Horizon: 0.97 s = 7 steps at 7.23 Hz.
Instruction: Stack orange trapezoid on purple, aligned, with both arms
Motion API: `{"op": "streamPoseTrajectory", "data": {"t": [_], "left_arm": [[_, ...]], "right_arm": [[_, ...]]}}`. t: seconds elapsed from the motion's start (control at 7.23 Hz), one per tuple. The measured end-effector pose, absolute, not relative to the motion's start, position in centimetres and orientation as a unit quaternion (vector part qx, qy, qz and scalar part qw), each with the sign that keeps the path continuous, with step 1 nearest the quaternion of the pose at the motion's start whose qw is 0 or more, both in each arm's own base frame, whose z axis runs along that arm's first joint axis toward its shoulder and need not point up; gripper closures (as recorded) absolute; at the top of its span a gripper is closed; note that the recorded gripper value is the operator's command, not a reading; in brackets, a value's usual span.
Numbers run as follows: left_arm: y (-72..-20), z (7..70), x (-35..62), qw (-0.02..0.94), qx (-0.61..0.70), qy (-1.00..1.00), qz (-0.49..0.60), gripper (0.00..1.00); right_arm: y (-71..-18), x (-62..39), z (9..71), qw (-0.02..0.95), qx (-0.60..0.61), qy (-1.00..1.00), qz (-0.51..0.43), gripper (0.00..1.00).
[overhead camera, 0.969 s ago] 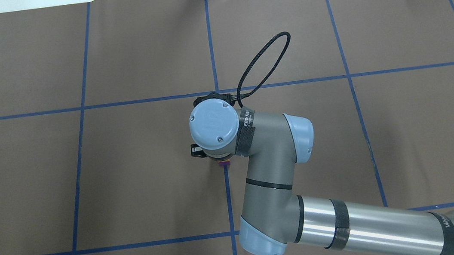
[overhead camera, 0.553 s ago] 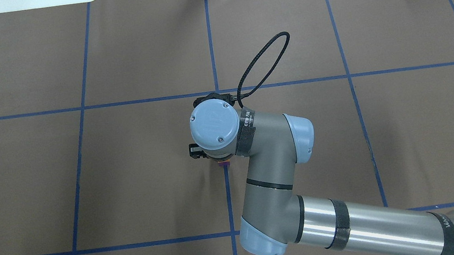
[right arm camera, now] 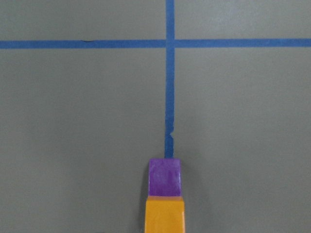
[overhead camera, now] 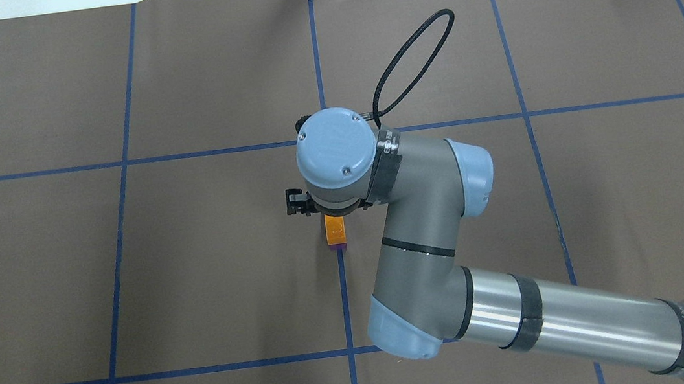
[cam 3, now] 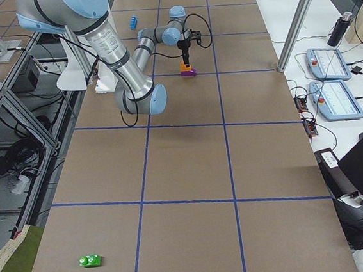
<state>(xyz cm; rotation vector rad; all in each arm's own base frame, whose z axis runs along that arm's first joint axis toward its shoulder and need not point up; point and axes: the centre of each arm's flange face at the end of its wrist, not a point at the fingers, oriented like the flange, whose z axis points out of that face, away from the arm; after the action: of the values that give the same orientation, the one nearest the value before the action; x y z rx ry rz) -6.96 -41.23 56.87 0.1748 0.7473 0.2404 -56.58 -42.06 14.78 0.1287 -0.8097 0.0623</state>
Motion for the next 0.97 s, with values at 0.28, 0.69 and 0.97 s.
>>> {"op": "streamPoseTrajectory", "data": {"t": [0.28, 0.69, 0.97], "left_arm": [[-41.0, 57.2, -7.0, 0.921, 0.081, 0.364, 0.114, 0.0], [-41.1, 57.1, -7.3, 0.92, 0.096, 0.362, 0.113, 0.0], [-41.1, 58.1, -7.8, 0.923, 0.087, 0.361, 0.102, 0.0]], "right_arm": [[-46.6, -47.0, 14.8, 0.913, 0.053, -0.405, 0.012, 0.0], [-54.4, -29.7, 22.4, 0.91, 0.066, -0.407, -0.035, 0.0], [-57.3, -18.4, 31.5, 0.918, 0.091, -0.373, -0.097, 0.0]]}}
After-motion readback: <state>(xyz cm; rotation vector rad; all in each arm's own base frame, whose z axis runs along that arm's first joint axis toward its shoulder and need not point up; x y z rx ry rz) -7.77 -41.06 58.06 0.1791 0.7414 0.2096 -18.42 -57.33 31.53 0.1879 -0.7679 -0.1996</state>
